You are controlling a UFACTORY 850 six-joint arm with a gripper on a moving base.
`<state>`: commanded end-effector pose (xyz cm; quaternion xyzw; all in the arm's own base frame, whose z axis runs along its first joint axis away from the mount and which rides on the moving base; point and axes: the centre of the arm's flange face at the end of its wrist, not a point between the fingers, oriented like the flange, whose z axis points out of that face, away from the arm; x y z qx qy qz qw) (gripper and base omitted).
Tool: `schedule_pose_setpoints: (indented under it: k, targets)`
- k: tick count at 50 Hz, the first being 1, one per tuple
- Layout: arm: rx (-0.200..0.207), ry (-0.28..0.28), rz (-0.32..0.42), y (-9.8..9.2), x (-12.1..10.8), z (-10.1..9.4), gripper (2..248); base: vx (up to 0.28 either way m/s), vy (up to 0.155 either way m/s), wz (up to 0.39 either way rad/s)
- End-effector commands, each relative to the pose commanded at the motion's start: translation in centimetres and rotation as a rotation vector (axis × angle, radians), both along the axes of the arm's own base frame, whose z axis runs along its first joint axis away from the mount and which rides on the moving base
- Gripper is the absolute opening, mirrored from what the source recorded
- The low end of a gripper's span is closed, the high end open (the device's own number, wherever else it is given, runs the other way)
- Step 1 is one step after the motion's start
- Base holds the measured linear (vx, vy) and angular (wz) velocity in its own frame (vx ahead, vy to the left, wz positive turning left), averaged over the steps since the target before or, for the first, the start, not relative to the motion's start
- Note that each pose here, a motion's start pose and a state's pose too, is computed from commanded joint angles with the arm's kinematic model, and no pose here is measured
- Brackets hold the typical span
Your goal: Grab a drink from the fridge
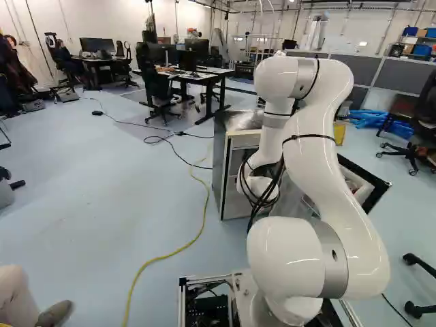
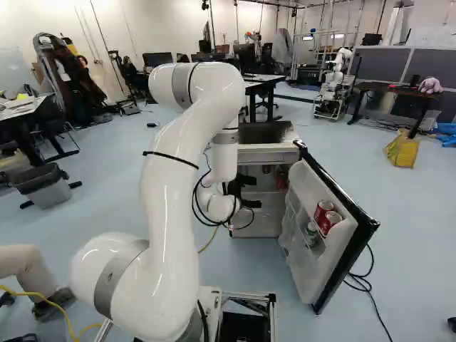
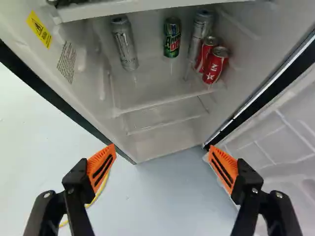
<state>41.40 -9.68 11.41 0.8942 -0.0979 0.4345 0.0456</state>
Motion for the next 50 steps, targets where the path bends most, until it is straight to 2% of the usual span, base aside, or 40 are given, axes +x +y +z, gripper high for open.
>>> schedule_pose_setpoints:
  k: [27, 50]
  targets:
    - [0.006, -0.092, 0.077, -1.1, 1.5, 0.1, 247, 0.000, 0.000, 0.000]
    - [0.000, -0.127, 0.055, -3.4, 2.6, -0.1, 247, 0.000, 0.000, 0.000]
